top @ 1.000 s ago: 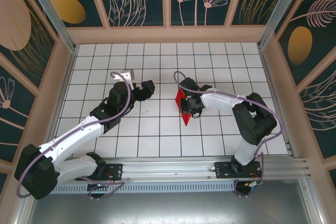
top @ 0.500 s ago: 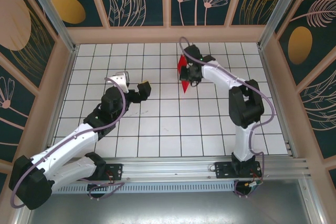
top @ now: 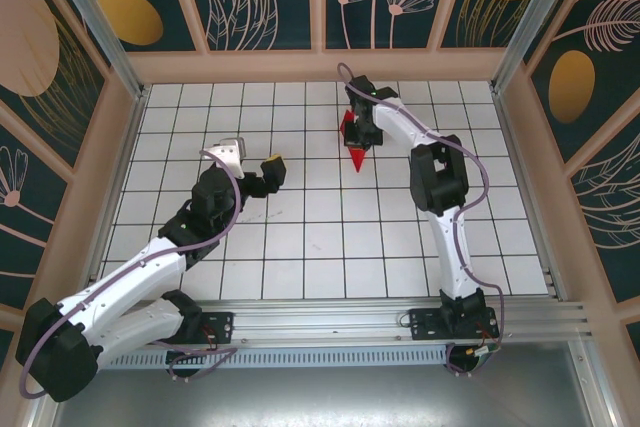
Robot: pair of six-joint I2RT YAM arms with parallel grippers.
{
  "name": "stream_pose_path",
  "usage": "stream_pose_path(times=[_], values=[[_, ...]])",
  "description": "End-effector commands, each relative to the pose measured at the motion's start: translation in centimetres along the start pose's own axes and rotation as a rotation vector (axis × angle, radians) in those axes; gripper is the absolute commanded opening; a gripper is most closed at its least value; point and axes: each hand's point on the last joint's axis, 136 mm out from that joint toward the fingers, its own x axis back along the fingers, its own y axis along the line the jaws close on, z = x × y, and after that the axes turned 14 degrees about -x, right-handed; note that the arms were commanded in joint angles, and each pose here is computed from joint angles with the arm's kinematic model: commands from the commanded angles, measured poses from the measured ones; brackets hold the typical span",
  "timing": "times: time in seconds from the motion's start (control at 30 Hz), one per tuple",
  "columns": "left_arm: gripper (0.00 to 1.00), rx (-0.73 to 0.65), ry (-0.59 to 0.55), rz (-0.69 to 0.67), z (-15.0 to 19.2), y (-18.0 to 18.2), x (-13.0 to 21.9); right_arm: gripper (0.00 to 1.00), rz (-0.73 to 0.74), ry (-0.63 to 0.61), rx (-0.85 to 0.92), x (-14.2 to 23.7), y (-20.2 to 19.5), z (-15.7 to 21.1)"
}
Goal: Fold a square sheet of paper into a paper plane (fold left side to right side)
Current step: Place the paper plane at the top-center of the table.
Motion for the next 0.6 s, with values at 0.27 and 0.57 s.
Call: stream_pose_path(times=[0.27, 0.57], values=[[0.99, -0.010, 0.006, -0.084, -0.5, 1.4, 0.0, 0.11, 0.045, 0.068, 0.052, -0.4, -0.3, 2.1], [0.99, -0.109, 0.055, -0.270, 0.7, 4.3, -1.0, 0.44, 0.019, -0.097, 0.055, 6.5, -0.2, 1.1]])
